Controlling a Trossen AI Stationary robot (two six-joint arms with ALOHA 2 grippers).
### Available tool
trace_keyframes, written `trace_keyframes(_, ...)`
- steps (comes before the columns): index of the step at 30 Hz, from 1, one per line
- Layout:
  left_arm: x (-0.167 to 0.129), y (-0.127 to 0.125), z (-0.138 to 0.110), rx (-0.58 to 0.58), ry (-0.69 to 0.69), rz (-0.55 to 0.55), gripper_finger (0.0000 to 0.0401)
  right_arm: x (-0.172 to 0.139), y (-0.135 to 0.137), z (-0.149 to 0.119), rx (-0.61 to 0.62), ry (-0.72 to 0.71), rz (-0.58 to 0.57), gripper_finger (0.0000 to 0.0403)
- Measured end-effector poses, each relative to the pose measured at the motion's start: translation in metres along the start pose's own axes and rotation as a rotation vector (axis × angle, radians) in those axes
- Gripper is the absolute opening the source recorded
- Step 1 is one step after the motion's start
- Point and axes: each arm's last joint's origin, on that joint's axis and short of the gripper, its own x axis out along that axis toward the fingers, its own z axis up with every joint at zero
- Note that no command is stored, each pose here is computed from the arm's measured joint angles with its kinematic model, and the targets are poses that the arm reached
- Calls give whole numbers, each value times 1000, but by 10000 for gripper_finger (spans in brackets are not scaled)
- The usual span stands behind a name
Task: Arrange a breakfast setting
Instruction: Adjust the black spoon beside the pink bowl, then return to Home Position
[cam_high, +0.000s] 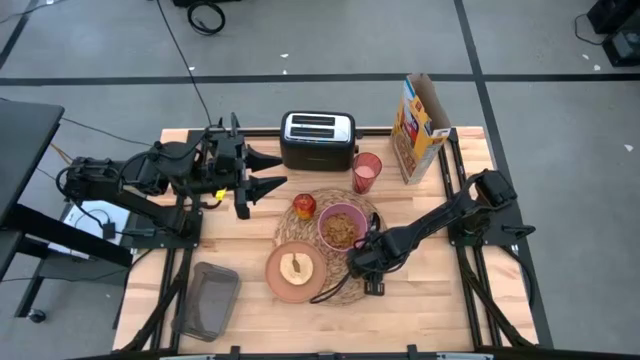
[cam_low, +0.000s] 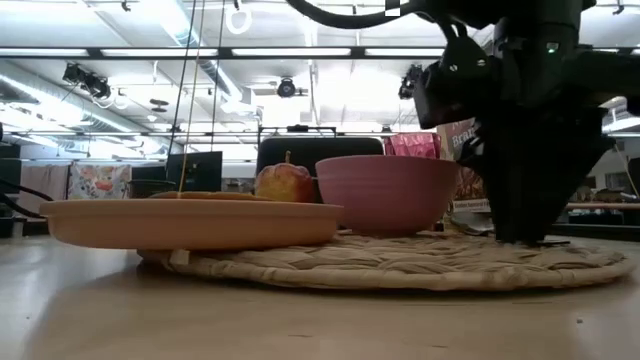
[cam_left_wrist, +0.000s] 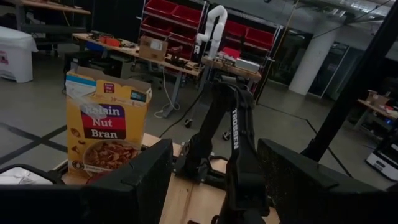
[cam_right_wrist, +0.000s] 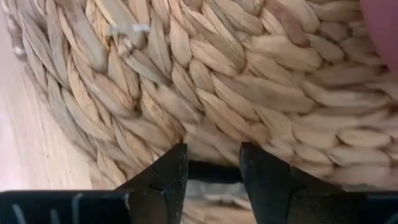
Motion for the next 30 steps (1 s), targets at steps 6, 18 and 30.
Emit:
trace_keyframes(6,0,0,-2,7,17,5,243,-8,-4,-7,-14,56,-21,152)
trace_keyframes(18,-3,2,-2,13,33,6,243,-51,-4,-13,-5,55,-38,152)
trace_keyframes(30,-17,-5,4,61,13,-82,234,-166,-30,-28,-14,-629,-22,142)
